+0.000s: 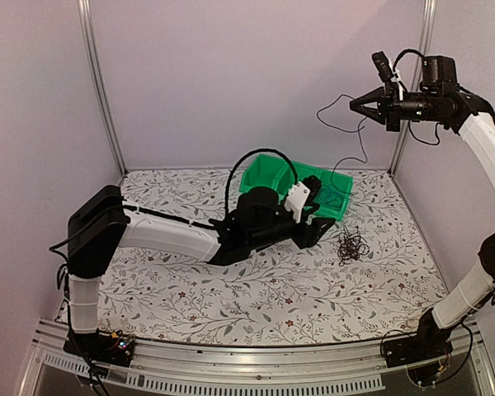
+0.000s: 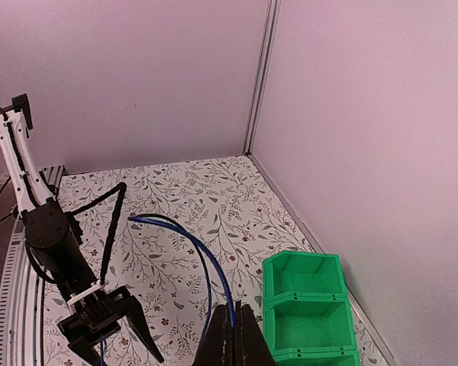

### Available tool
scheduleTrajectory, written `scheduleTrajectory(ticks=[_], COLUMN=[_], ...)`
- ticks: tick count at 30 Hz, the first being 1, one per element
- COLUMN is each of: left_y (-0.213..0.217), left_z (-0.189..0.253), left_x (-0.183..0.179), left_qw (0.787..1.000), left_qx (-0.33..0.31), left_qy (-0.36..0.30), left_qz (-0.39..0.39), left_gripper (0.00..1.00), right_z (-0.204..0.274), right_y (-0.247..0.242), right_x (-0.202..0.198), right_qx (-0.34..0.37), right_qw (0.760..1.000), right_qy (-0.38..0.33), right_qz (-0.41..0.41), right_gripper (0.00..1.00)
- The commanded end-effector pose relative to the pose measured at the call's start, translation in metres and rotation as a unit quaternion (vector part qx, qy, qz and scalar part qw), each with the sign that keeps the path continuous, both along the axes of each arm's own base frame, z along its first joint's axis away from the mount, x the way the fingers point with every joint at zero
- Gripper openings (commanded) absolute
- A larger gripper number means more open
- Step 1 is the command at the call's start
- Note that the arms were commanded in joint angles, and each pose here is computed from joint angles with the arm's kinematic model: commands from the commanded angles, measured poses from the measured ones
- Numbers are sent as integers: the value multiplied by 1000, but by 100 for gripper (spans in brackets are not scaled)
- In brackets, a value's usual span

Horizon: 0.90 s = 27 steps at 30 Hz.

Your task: Untangle the cables

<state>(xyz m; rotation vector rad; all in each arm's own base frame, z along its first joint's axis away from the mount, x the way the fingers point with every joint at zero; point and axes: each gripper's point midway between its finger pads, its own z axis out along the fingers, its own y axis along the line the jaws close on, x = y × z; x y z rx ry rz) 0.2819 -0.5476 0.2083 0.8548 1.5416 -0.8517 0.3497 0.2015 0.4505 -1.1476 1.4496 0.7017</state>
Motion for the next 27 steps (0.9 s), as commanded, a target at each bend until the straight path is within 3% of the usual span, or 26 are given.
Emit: scheduleTrajectory(ticks=[1,11,16,27], left_y=[-6,-20,13,95], left_z=[30,40,25,-55], left_x=[-3,0,-8,-8], left_qw=[996,990,992,994], left_qx=[-64,-118,-114,4], left_qy=[-61,-67,-48,43], left_qz=[-24,-32,-13,97], left_gripper=[60,59,53,61], right_z=[-3,-43,-59,-61], right_y=[27,58,57,59], right_x=[-14,-30,-24,43], right_qx=[20,-1,-5,-4], right_qw=[997,994,995,998], right_qy=[48,78,85,55], right_qz=[52,77,58,-32], right_gripper=[0,0,0,0])
